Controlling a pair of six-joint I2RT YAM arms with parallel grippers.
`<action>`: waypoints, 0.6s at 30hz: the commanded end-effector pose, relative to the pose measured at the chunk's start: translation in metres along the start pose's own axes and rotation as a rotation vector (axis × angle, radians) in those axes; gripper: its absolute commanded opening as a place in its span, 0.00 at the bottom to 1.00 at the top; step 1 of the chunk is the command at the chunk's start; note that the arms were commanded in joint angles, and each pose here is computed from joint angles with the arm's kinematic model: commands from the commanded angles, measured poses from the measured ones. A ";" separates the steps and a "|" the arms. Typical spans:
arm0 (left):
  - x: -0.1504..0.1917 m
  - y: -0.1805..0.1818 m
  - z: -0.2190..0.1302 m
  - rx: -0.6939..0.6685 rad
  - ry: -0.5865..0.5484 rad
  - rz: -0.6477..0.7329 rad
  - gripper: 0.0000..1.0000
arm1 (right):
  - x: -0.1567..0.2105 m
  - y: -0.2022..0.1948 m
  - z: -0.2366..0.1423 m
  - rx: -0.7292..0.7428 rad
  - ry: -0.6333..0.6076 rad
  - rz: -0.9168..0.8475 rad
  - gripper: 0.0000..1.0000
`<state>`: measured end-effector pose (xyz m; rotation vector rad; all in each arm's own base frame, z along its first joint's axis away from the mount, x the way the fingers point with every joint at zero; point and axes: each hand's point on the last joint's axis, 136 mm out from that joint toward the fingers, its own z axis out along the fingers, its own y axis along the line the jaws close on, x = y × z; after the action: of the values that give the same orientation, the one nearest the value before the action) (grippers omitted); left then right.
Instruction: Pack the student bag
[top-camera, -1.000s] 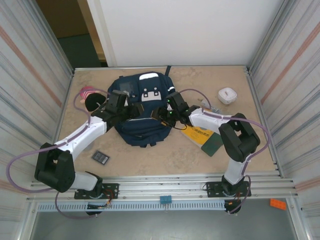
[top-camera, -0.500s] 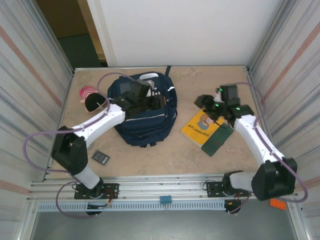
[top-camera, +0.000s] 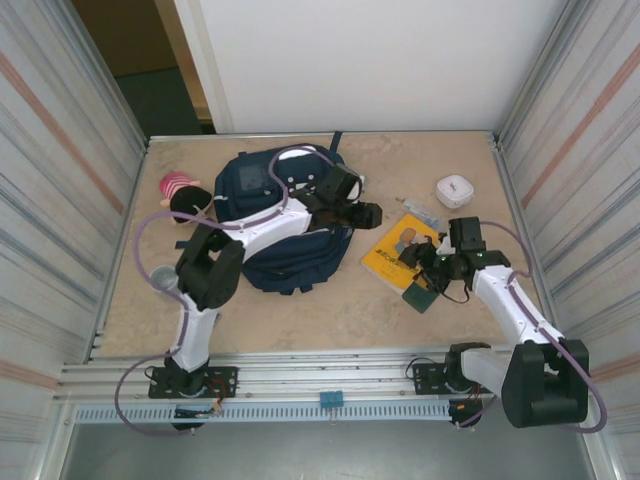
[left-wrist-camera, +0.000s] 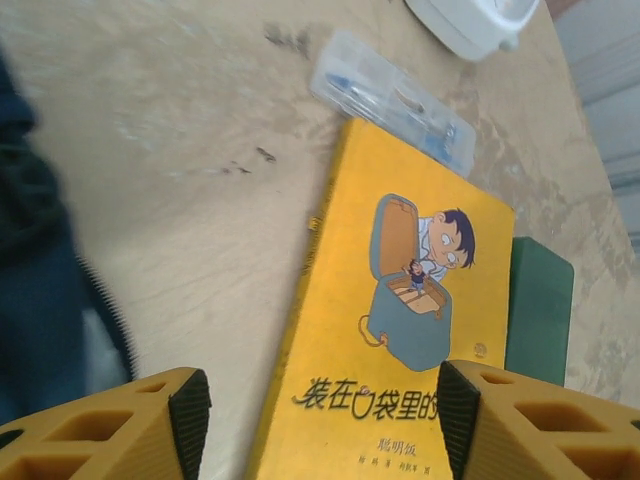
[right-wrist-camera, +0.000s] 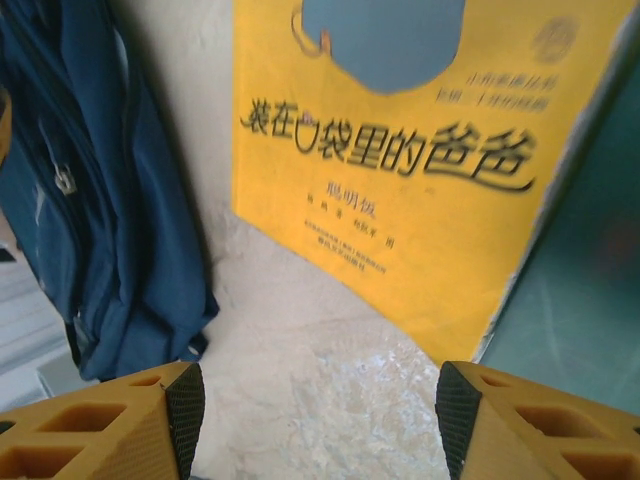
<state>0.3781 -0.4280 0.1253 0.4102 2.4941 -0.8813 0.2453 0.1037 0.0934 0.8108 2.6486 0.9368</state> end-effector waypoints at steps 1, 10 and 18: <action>0.015 -0.021 0.021 0.068 0.085 0.055 0.64 | -0.001 0.003 0.015 -0.047 0.023 0.034 0.63; 0.052 -0.005 0.059 0.044 0.210 0.018 0.64 | -0.004 -0.063 0.015 0.151 0.026 0.142 0.63; 0.053 0.002 0.056 0.033 0.215 0.014 0.63 | -0.024 -0.079 -0.019 0.216 -0.041 0.160 0.64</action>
<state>0.3493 -0.4561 0.0475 0.5353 2.6901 -0.8908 0.2372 0.0413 0.0550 1.1138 2.6499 0.7798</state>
